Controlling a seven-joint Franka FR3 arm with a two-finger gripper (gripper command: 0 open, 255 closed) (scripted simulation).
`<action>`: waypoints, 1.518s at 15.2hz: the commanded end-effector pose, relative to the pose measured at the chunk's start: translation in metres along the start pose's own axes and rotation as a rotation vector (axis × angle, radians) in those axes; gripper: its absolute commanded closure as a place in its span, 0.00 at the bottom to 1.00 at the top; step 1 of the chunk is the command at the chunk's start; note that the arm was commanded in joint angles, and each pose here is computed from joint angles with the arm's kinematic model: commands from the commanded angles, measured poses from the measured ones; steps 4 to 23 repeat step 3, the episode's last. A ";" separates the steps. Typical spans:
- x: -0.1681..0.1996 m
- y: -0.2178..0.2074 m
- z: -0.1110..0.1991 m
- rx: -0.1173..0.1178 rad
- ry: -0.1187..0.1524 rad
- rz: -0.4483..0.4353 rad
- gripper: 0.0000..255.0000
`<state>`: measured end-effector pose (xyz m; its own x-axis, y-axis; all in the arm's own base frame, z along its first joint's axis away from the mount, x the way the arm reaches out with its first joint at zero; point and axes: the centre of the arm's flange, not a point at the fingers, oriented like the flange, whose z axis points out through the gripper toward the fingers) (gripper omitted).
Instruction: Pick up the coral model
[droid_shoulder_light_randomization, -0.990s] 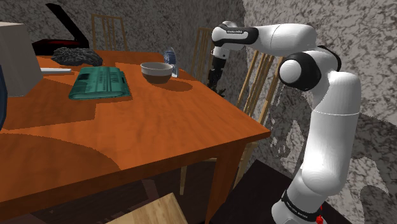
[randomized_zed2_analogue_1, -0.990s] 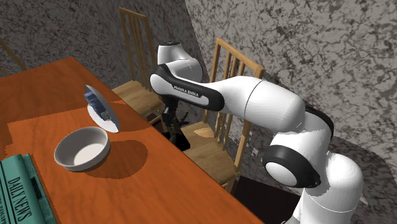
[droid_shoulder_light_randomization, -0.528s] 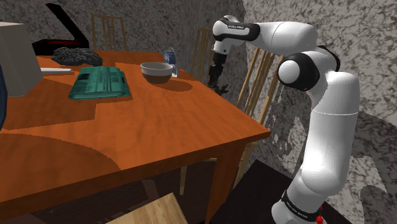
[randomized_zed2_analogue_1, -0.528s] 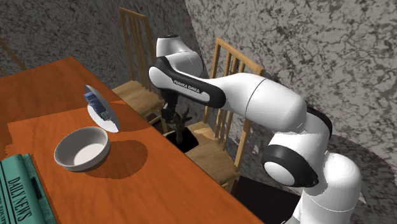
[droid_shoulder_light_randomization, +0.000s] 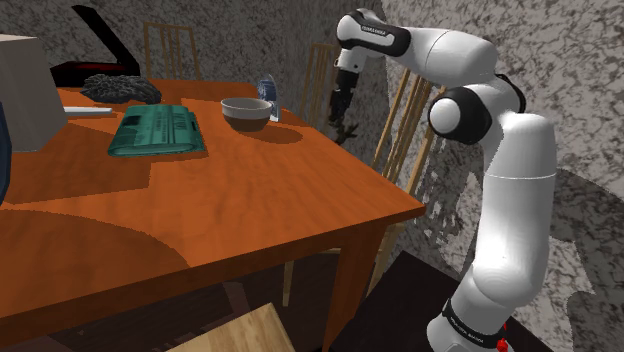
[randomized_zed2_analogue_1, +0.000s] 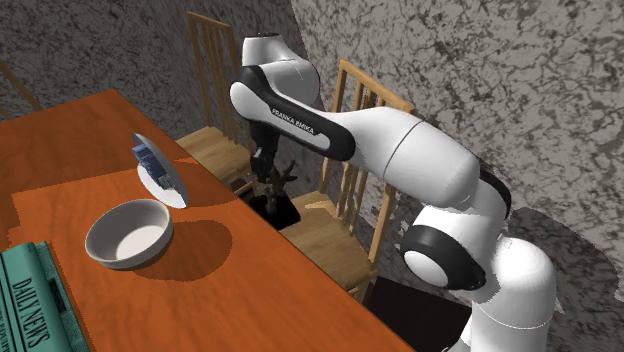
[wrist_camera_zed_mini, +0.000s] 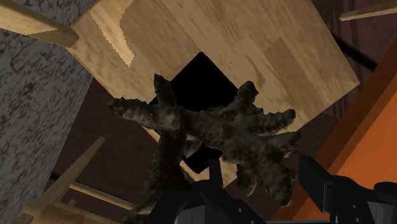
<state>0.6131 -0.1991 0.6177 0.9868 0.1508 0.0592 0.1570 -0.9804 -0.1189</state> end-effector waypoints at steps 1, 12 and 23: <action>0.001 -0.002 -0.012 -0.001 0.001 0.000 1.00; 0.001 -0.002 -0.013 -0.001 0.001 0.000 1.00; 0.001 -0.002 -0.013 -0.001 0.001 0.000 1.00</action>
